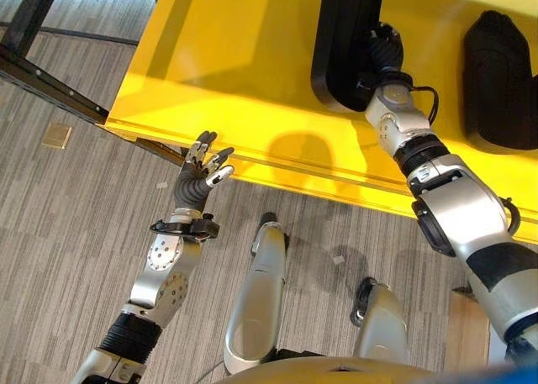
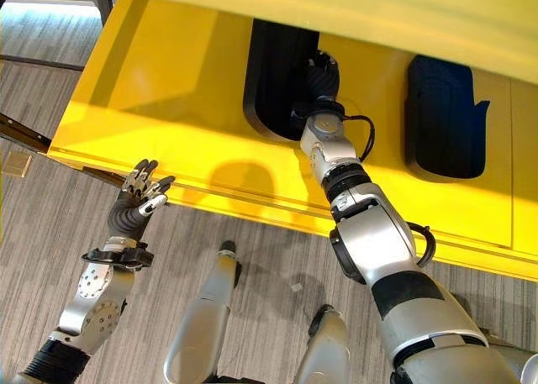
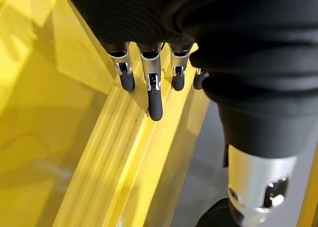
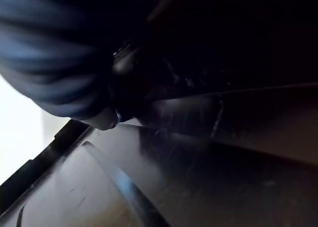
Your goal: Move parts from the plastic box to the shelf.
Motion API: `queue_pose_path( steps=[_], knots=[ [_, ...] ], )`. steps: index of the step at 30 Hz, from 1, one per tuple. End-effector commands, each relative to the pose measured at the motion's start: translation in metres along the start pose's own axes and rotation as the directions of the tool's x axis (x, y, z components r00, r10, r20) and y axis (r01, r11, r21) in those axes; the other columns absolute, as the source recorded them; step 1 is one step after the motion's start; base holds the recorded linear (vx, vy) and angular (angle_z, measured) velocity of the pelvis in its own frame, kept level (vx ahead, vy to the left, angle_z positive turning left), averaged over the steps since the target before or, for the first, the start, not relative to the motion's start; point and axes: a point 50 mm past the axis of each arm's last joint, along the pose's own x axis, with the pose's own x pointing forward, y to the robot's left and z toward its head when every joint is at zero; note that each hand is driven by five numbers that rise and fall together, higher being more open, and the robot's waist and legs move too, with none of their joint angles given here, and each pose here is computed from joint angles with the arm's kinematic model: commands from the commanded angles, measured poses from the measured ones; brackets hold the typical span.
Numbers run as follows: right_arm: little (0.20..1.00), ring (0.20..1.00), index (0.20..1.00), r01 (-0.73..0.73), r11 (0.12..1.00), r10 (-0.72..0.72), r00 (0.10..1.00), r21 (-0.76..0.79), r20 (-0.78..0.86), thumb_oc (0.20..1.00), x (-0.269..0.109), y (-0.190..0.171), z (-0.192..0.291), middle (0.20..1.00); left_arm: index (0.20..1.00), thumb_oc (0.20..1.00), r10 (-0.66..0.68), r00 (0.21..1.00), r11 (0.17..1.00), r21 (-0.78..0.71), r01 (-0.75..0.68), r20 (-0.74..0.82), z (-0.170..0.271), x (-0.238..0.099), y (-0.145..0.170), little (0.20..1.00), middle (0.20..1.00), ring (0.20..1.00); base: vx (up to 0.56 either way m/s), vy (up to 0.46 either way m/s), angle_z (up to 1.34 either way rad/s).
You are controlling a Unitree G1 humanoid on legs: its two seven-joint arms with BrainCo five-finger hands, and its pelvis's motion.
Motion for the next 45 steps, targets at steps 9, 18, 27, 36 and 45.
queue_pose_path(
  steps=[9, 18, 27, 36, 45],
  knots=[
    [0.200, 0.200, 0.200, 0.086, 0.988, -0.074, 0.992, -0.127, 0.099, 0.200, 0.012, -0.026, 0.028, 0.200, 1.000, 1.000, -0.066, 0.998, 0.998, -0.023, 0.066, -0.003, -0.003, 0.002, -0.019, 1.000, 1.000, 1.000, -0.01, 0.009, -0.02],
    [0.200, 0.200, 0.200, 0.145, 0.963, -0.124, 0.987, -0.229, 0.102, 0.200, 0.017, -0.044, 0.033, 0.200, 1.000, 1.000, -0.085, 0.996, 0.996, -0.017, 0.085, 0.003, -0.002, 0.002, -0.021, 1.000, 1.000, 1.000, 0.00, 0.000, 0.00],
    [0.200, 0.200, 0.200, 0.157, 0.953, -0.135, 0.986, -0.260, 0.098, 0.200, 0.018, -0.048, 0.033, 0.200, 1.000, 1.000, -0.077, 0.997, 0.997, -0.015, 0.077, 0.005, -0.001, 0.001, -0.019, 1.000, 1.000, 1.000, 0.03, -0.003, 0.01],
    [0.652, 0.652, 0.652, 0.153, 0.903, -0.124, 0.988, -0.401, 0.095, 0.652, 0.017, -0.048, 0.026, 0.652, 1.000, 1.000, -0.082, 0.997, 0.997, -0.011, 0.082, 0.012, 0.000, 0.002, -0.019, 1.000, 1.000, 1.000, -0.01, 0.004, 0.01],
    [1.000, 1.000, 1.000, 0.130, 0.949, -0.081, 0.981, -0.287, 0.175, 1.000, 0.016, -0.032, 0.043, 1.000, 1.000, 1.000, -0.050, 0.998, 0.999, -0.015, 0.051, 0.029, 0.001, 0.003, -0.016, 1.000, 1.000, 1.000, -0.02, 0.008, -0.02]
  ],
)
